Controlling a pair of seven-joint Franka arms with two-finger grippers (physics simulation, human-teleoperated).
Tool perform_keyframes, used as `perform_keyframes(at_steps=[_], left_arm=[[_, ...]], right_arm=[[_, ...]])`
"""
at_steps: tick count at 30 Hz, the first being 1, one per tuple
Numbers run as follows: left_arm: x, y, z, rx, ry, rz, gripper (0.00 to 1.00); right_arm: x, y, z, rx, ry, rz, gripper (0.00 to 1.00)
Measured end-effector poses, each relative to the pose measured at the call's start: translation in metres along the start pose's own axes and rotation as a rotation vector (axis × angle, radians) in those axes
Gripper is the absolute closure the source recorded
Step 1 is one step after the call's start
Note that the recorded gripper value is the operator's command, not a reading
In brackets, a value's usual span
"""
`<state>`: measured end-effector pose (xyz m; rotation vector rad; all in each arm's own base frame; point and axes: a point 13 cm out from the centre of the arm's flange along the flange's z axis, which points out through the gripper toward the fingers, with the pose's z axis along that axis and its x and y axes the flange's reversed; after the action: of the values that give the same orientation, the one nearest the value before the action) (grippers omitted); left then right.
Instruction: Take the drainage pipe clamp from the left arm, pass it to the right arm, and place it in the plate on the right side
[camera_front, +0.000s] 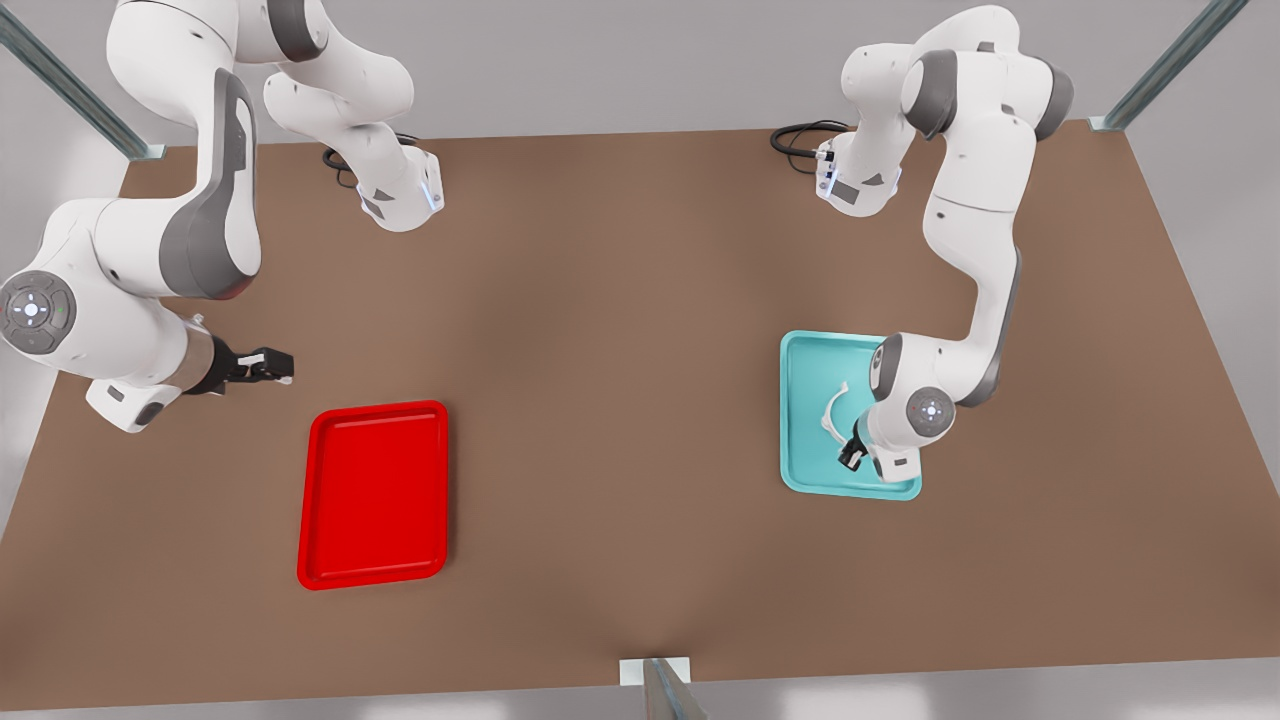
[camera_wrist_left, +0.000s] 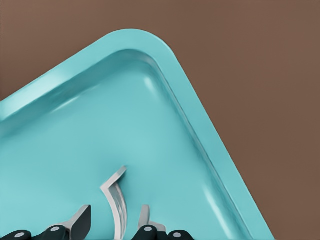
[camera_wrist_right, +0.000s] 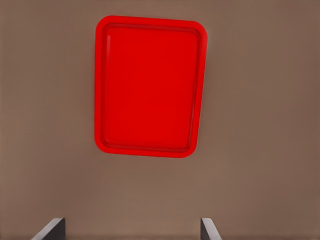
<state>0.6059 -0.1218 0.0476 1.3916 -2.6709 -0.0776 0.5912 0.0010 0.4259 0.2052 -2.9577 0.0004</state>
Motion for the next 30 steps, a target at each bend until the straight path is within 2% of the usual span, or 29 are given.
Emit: perform_keyframes(at_steps=[3, 5, 10, 12, 19, 20, 21, 22, 30], left_arm=[[0.000, -0.001, 0.003, 0.003, 0.000, -0.045, 0.40], [0.000, -0.001, 0.004, 0.003, 0.000, -0.070, 0.49], [0.001, -0.001, 0.008, 0.001, 0.000, -0.121, 0.50], [0.001, -0.001, 0.009, 0.000, 0.000, -0.138, 0.57], [0.002, -0.001, 0.013, -0.006, 0.000, -0.183, 0.58], [0.002, -0.001, 0.013, -0.006, 0.000, -0.189, 0.60], [0.002, -0.001, 0.013, -0.007, 0.000, -0.194, 0.72], [0.002, -0.001, 0.013, -0.009, -0.001, -0.199, 0.79], [-0.001, -0.010, -0.011, 0.002, -0.007, -0.230, 0.79]], right_arm=[[0.000, -0.001, 0.001, 0.000, 0.003, 0.000, 0.00], [0.000, -0.001, 0.002, 0.000, 0.005, -0.001, 0.00], [0.000, 0.000, 0.002, 0.000, 0.008, -0.003, 0.00], [0.001, 0.000, 0.003, 0.000, 0.010, -0.004, 0.00], [0.001, 0.000, 0.004, -0.001, 0.015, -0.005, 0.00], [0.001, 0.000, 0.004, -0.001, 0.015, -0.005, 0.00], [0.001, 0.000, 0.004, -0.001, 0.015, -0.006, 0.00], [0.001, 0.000, 0.004, -0.001, 0.015, -0.006, 0.00], [0.001, 0.000, 0.004, -0.001, 0.017, -0.007, 0.00]])
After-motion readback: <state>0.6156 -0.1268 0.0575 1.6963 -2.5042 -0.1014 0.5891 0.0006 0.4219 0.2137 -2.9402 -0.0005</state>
